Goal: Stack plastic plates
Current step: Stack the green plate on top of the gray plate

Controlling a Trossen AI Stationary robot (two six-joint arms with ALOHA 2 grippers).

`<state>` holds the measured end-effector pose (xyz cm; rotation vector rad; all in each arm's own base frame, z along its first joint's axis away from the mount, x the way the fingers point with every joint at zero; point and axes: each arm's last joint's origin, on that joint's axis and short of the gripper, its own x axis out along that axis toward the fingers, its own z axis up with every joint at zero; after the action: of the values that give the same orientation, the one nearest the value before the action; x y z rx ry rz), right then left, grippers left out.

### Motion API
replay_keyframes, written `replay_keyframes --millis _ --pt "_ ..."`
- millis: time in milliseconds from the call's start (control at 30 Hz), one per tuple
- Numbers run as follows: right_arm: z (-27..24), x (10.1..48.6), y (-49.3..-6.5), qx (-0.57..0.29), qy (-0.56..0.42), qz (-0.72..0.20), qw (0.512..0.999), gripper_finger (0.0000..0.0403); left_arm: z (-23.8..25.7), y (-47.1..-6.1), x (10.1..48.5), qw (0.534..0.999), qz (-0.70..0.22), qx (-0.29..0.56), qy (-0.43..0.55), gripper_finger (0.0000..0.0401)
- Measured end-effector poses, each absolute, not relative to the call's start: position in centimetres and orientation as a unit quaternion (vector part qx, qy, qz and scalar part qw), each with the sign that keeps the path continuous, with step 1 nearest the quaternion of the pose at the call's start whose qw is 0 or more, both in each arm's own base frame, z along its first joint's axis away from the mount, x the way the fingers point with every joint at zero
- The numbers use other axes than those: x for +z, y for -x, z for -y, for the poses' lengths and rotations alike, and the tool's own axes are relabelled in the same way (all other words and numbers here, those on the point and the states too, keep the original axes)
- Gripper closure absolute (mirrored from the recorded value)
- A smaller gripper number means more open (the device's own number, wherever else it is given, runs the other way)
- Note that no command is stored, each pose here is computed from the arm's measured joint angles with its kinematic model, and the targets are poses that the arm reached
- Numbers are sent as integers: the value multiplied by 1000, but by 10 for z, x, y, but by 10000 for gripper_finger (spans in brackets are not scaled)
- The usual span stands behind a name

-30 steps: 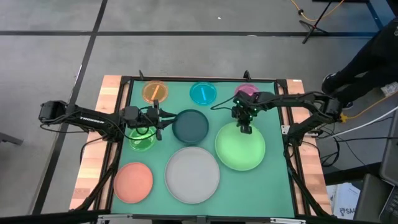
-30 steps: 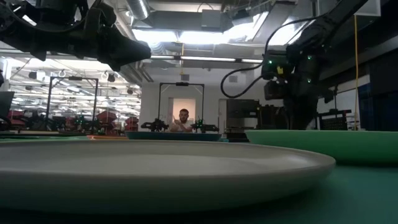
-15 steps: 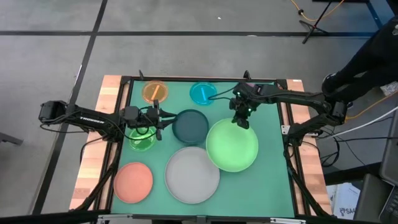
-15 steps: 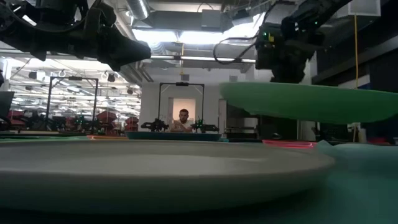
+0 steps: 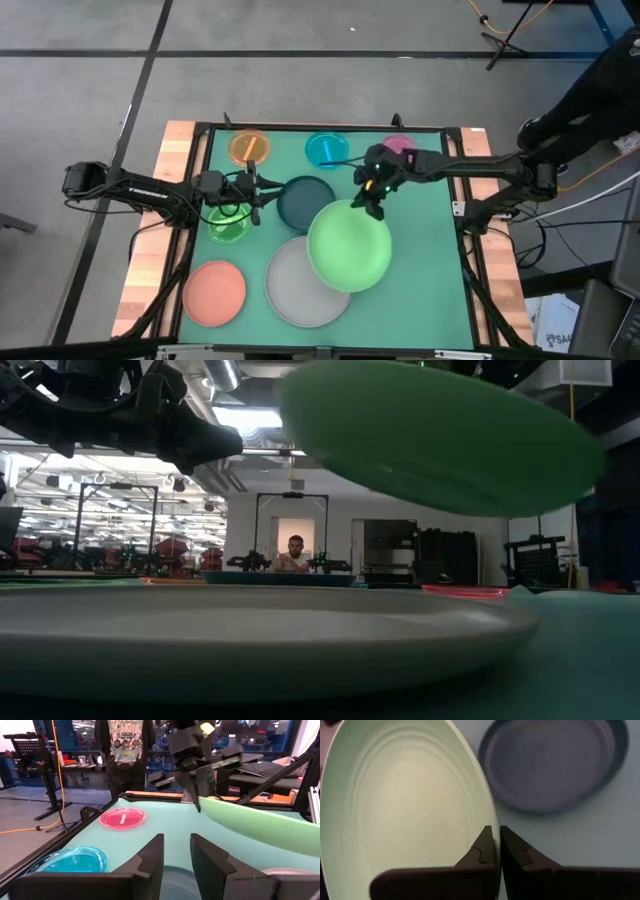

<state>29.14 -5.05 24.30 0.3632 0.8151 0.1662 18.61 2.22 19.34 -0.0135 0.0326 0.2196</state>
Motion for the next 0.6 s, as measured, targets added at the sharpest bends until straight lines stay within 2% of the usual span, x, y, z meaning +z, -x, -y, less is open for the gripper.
replay_keyframes --millis 233,600 --pt "21 241 -310 51 -150 -367 917 402 -22 -186 193 994 -16 110 7 312" --pt "-17 202 -348 74 -152 -345 923 402 -22 -186 193 994 -16 109 7 312"
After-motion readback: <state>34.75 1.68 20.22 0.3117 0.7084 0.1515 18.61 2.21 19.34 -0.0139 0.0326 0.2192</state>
